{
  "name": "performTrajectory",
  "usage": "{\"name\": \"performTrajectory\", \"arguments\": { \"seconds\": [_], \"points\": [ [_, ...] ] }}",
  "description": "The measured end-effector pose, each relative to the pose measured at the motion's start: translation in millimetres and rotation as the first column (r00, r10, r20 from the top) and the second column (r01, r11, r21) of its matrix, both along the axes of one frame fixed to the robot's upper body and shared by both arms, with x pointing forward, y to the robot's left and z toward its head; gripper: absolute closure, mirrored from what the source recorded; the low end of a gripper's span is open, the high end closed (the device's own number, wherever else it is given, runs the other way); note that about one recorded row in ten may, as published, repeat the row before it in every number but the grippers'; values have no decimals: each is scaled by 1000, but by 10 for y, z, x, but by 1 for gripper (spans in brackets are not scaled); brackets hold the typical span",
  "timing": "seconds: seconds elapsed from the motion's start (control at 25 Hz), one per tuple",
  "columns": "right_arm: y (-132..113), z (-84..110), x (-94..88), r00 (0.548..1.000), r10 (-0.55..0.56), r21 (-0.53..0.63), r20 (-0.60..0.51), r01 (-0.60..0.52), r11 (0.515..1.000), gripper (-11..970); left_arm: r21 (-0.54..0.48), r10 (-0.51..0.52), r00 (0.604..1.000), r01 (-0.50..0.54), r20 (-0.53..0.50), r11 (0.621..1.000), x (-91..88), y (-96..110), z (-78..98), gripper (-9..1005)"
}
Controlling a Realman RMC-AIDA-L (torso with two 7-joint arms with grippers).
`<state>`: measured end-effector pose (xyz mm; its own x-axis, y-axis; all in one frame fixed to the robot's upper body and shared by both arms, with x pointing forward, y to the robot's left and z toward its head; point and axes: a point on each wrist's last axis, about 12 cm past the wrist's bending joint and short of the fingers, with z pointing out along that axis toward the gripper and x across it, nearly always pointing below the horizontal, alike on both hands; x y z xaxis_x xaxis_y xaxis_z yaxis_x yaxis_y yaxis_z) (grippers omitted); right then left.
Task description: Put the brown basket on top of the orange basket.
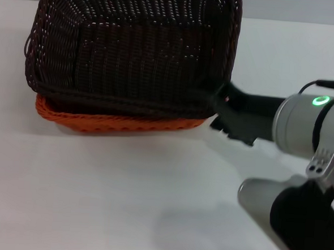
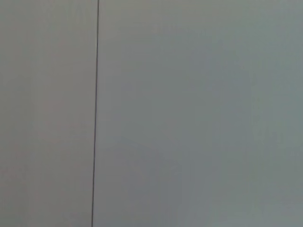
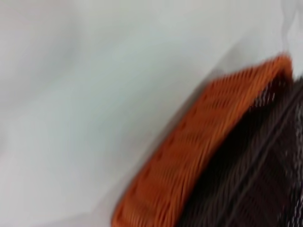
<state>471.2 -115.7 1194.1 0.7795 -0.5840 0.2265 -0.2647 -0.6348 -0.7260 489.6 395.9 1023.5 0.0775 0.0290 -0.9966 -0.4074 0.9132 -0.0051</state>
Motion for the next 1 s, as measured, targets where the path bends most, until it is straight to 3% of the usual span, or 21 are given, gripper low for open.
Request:
{"name": "performTrajectory", "arguments": {
  "seconds": [0.08, 0.36, 0.44, 0.52, 0.68, 0.76, 0.88, 1.0],
  "points": [
    [48, 9, -48, 1000, 17, 34, -20, -16, 999, 216, 0, -1, 1000, 1, 2, 1000, 8, -1, 5, 177],
    [268, 66, -96, 996, 39, 310, -85, -11, 951, 199, 2, -1, 1000, 1, 2, 1000, 13, 3, 10, 177],
    [304, 67, 20, 998, -17, 416, -55, 38, 908, 199, 3, -1, 1000, 1, 1, 1000, 12, 6, 9, 177],
    [292, 127, 181, 994, -112, 568, -15, 101, 817, 199, 2, 1, 1000, -1, 2, 1000, 13, 11, 11, 177],
    [63, 316, 430, 945, -326, 869, 1, 161, 469, 200, -1, 7, 1000, -7, 5, 1000, 10, 23, 15, 177],
    [-147, 346, 474, 914, -400, 960, -70, 171, 223, 200, -2, 9, 1000, -9, 7, 1000, 11, 24, 17, 177],
    [-492, 286, 480, 869, -434, 971, -237, 205, -121, 199, -3, 13, 1000, -13, 10, 1000, 6, 29, 20, 177],
    [-931, 83, 473, 820, -408, 875, -402, 213, -435, 199, -3, 13, 1000, -13, 10, 1000, 6, 29, 20, 177]
  ]
}}
